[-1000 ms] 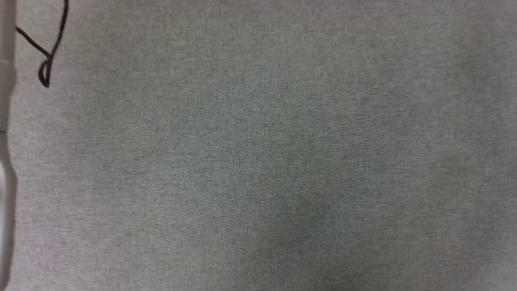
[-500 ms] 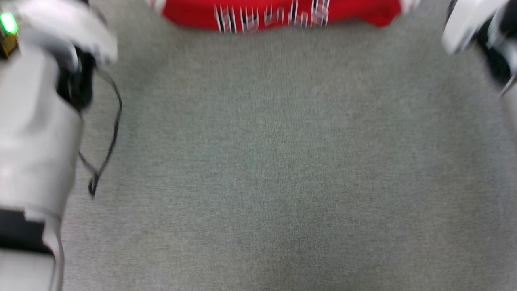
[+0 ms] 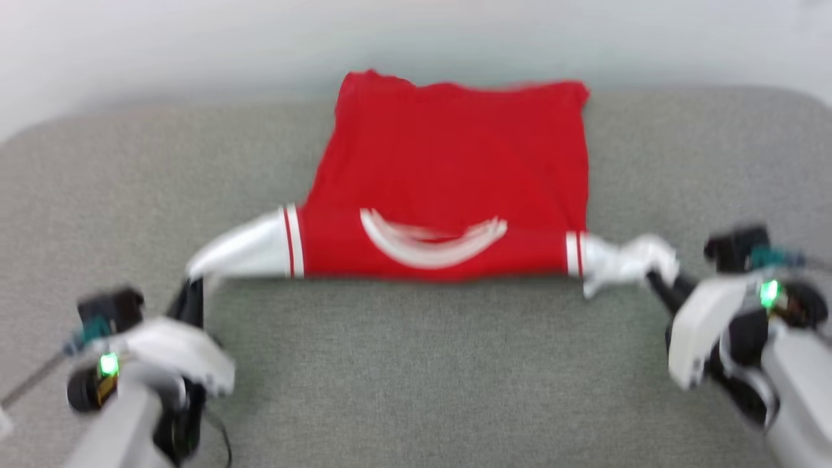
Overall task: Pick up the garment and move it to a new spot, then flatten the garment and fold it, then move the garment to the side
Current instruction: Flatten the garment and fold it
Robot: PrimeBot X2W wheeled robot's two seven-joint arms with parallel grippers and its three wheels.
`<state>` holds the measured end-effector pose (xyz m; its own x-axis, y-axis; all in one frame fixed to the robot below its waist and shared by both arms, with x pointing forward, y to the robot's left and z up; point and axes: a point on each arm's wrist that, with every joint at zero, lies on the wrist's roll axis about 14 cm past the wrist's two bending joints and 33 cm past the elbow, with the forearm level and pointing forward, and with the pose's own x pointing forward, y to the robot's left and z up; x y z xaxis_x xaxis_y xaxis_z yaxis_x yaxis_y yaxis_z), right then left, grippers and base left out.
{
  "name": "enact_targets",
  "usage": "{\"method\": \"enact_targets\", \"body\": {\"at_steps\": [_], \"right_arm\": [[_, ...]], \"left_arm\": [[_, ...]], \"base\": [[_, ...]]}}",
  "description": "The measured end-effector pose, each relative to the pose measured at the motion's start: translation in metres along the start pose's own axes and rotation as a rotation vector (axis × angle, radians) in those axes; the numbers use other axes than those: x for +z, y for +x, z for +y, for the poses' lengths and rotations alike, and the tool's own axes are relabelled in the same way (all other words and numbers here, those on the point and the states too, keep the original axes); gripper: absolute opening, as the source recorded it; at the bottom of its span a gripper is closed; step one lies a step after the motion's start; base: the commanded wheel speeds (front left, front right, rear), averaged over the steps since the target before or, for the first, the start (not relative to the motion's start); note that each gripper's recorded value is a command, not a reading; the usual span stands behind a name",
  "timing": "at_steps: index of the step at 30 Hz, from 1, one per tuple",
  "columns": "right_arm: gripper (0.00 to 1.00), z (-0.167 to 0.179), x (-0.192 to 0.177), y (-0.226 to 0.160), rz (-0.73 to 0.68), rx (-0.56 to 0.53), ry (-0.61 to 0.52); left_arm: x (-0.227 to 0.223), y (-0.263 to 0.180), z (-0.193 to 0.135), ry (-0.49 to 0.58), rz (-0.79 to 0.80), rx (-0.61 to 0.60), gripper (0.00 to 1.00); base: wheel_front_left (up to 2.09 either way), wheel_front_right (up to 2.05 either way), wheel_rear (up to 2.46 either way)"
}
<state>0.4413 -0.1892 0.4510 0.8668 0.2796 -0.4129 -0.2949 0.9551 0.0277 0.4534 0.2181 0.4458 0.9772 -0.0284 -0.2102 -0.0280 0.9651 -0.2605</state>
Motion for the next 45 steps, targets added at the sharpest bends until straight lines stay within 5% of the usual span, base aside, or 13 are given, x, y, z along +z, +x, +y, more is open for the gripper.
{"method": "enact_targets", "body": {"at_steps": [10, 15, 16, 18, 26, 34, 45], "right_arm": [[0.0, 0.034, -0.093, -0.078, 0.165, -0.001, 0.099], [0.15, 0.043, -0.122, -0.107, 0.224, -0.025, 0.12], [0.36, 0.045, -0.127, -0.111, 0.237, -0.028, 0.13], [1.0, 0.049, -0.136, -0.118, 0.259, -0.033, 0.15], [1.0, 0.031, -0.106, -0.117, 0.171, -0.111, 0.18], [1.0, -0.02, -0.03, -0.071, 0.012, -0.205, 0.218], [1.0, -0.05, 0.019, 0.054, 0.205, -0.156, 0.258]], "left_arm": [[-0.045, -0.096, 0.011, -0.008, 0.115, 0.073, 0.0], [-0.053, -0.125, 0.012, -0.005, 0.15, 0.089, 0.0], [-0.054, -0.129, 0.012, -0.006, 0.154, 0.093, 0.0], [-0.054, -0.135, 0.011, -0.003, 0.157, 0.1, 0.0], [-0.03, -0.138, -0.004, 0.024, 0.078, 0.072, 0.0], [-0.002, -0.12, -0.032, 0.049, 0.006, -0.004, 0.0], [0.013, -0.066, -0.057, 0.053, -0.046, -0.077, 0.0]], "base": [[0.0, 0.0, 0.0], [0.0, 0.0, 0.0], [0.0, 0.0, 0.0], [0.0, 0.0, 0.0], [0.0, 0.0, 0.0], [0.0, 0.0, 0.0], [0.0, 0.0, 0.0]]}}
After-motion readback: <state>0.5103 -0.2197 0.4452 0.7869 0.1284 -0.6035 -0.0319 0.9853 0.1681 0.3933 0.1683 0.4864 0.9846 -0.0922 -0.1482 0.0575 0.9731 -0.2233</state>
